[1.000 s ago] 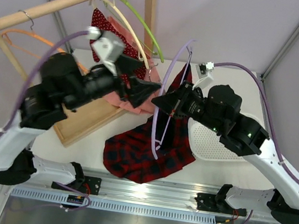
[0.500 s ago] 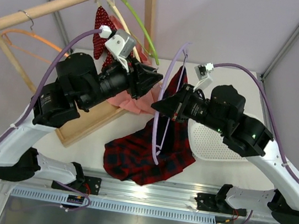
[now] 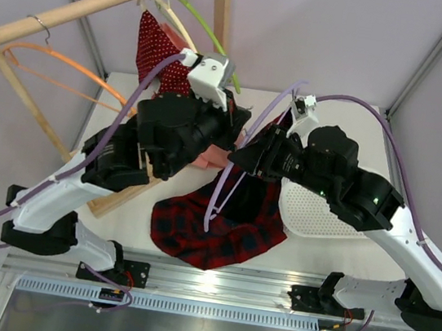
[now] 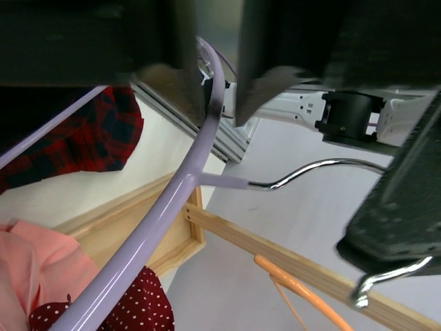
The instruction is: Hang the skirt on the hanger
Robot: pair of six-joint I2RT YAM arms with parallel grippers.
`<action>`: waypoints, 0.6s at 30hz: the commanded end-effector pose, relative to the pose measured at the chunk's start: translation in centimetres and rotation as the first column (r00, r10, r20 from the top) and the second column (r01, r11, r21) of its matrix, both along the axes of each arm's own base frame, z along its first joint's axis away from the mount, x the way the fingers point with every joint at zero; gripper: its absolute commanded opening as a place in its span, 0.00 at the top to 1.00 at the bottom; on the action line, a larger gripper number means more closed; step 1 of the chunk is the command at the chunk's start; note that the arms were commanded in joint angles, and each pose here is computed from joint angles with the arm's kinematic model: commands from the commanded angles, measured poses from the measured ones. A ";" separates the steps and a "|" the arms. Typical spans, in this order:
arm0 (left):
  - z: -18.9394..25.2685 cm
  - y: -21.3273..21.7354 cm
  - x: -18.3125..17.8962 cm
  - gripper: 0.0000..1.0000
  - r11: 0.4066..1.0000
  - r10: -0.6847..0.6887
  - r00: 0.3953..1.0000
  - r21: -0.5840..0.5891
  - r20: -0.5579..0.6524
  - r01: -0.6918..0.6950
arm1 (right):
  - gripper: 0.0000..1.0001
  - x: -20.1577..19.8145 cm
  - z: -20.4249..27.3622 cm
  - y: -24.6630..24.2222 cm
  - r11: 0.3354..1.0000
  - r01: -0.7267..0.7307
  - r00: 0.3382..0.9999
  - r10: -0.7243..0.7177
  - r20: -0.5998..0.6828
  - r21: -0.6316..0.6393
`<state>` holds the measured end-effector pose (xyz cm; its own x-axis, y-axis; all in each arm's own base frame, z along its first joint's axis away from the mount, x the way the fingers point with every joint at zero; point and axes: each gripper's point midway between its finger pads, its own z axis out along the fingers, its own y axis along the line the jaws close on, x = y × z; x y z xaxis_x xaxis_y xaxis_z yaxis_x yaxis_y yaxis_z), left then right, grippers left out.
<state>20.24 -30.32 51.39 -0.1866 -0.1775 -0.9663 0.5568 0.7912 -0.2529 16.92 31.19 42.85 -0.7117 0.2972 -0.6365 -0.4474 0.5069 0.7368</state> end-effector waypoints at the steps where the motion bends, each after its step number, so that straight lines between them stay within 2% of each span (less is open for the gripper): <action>1: 1.4 2.0 1.2 1.00 0.987 0.161 0.987 -0.025 -0.007 -0.161 | 0.62 -0.4 1.3 -0.9 0.999 0.036 0.999 -0.036 0.038 -0.006; 3: 1.2 2.0 1.6 1.00 0.981 0.191 0.981 -0.023 -0.012 -0.191 | 0.54 -0.4 0.9 -1.2 0.998 0.059 0.997 -0.057 0.049 -0.035; 4: 1.3 2.2 1.7 1.00 0.978 0.205 0.979 -0.031 -0.015 -0.205 | 0.47 -1.0 1.0 -0.9 0.998 0.048 0.997 -0.046 0.056 -0.041; 7: 1.7 2.4 2.2 1.00 0.966 0.252 0.968 -0.048 -0.024 -0.252 | 0.36 -1.2 0.8 -1.0 0.993 0.080 0.993 -0.073 0.090 -0.086; 8: 1.8 2.4 2.4 1.00 0.964 0.260 0.965 -0.050 -0.023 -0.261 | 0.35 -2.1 0.4 -0.5 0.992 0.058 0.994 -0.047 0.097 -0.111; 11: 2.4 2.3 2.8 1.00 0.953 0.295 0.955 -0.064 -0.024 -0.296 | 0.31 -1.6 -0.8 -0.8 0.969 0.143 0.983 -0.114 0.147 -0.203; 13: 2.8 2.4 3.1 1.00 0.945 0.319 0.948 -0.075 -0.022 -0.319 | 0.30 -2.5 -1.7 -0.3 0.955 0.142 0.981 -0.101 0.166 -0.262; 16: 3.2 2.1 3.3 1.00 0.940 0.328 0.944 -0.093 -0.022 -0.329 | 0.30 -2.8 -3.7 -0.6 0.914 0.202 0.969 -0.134 0.208 -0.351; 18: 3.6 2.2 3.4 1.00 0.936 0.331 0.943 -0.115 -0.030 -0.332 | 0.29 -2.3 -4.1 -1.0 0.885 0.283 0.945 -0.193 0.263 -0.368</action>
<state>23.52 -29.38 51.23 -0.1596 -0.1760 -0.9714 0.3033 0.9277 -0.2179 12.89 32.41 39.41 -0.5924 0.1309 -0.7950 -0.4793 0.7359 0.4783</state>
